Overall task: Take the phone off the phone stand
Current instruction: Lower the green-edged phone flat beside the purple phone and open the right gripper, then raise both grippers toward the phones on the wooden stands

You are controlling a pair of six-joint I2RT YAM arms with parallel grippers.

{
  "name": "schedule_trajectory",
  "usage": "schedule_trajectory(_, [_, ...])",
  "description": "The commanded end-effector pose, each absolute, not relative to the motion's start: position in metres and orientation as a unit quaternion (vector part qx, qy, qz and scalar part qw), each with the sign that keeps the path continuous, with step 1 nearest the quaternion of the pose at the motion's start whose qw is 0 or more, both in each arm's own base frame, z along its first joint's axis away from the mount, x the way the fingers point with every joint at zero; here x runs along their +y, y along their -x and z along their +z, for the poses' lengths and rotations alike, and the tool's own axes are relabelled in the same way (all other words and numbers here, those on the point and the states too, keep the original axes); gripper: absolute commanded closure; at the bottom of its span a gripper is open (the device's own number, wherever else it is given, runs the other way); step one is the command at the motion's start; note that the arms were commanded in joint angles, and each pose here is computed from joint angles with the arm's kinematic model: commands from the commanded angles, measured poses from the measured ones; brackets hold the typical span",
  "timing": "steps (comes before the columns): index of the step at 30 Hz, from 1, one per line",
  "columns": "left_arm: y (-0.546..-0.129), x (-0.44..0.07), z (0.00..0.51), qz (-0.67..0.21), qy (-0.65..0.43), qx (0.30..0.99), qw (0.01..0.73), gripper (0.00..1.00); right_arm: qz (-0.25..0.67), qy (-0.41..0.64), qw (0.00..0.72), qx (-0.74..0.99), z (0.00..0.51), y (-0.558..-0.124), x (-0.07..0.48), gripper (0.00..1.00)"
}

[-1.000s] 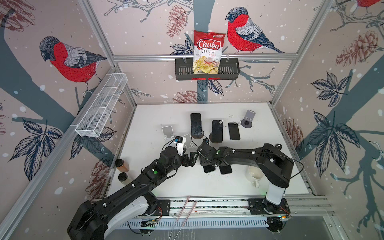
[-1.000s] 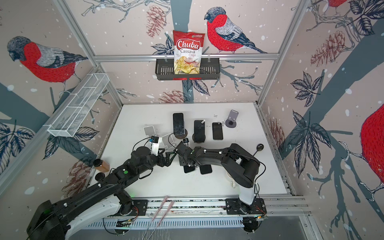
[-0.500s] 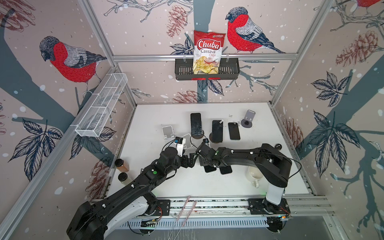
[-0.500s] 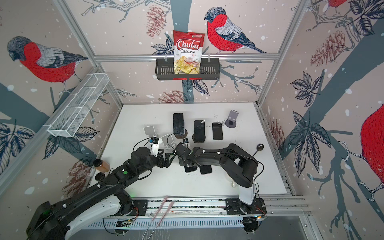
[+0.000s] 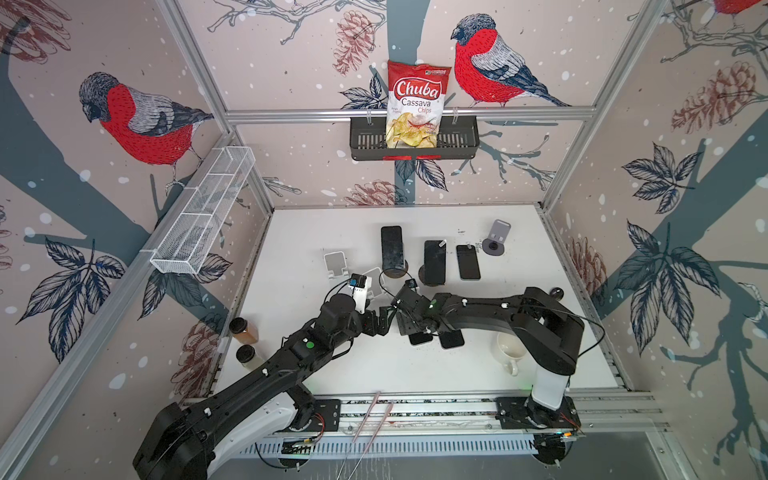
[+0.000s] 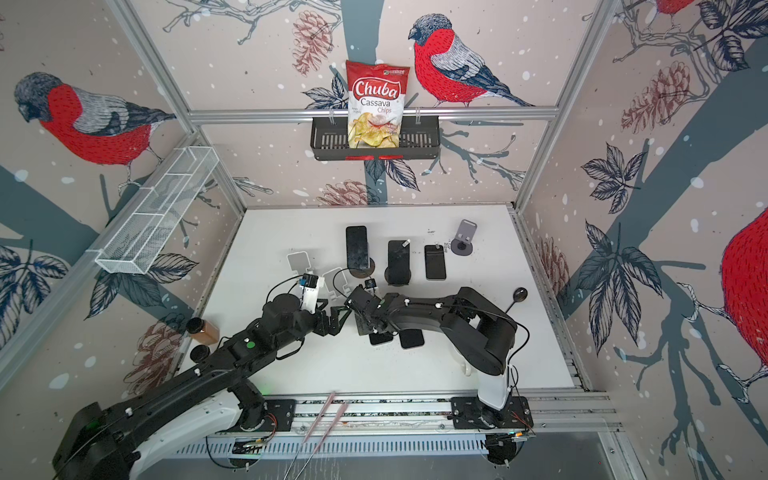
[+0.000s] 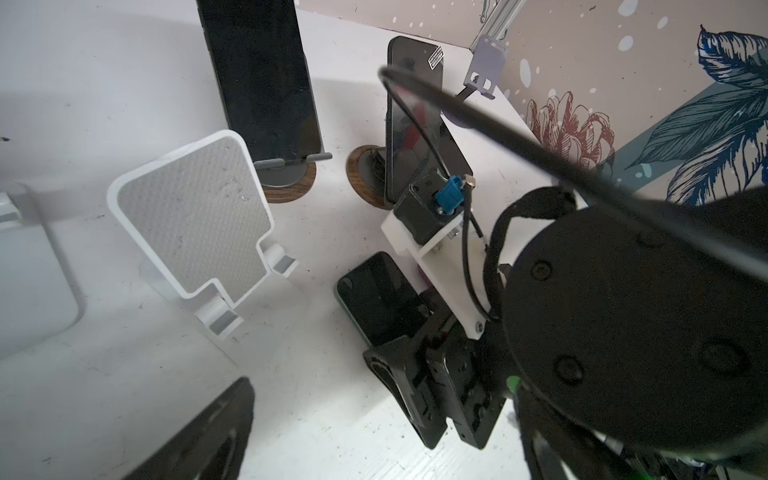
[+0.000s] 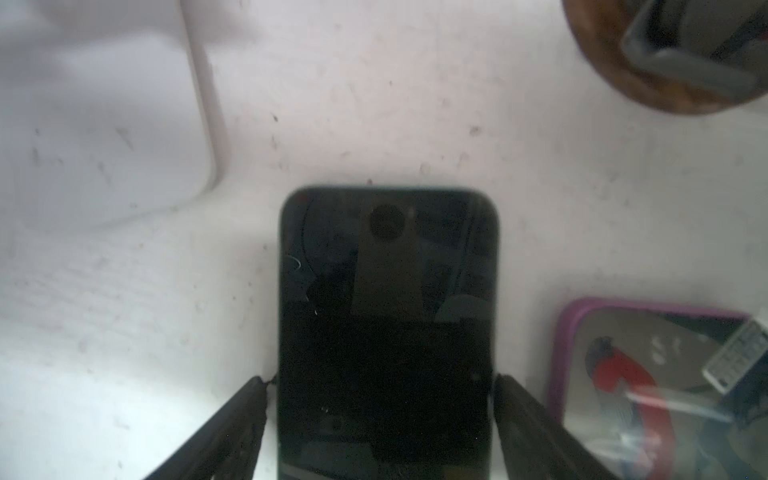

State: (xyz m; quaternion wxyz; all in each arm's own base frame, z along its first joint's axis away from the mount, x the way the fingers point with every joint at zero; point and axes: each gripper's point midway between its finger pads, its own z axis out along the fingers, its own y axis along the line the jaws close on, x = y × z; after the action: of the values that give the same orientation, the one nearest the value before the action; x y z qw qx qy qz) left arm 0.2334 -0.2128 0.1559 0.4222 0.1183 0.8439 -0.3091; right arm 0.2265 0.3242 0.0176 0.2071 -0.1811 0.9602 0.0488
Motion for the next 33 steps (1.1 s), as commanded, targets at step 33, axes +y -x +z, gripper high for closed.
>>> schedule_trajectory(33, [-0.272, -0.150, 0.195, -0.154, 0.093, 0.883, 0.434, 0.03, 0.138, 0.120, 0.334, 0.925, 0.142, -0.302, 0.271, 0.09])
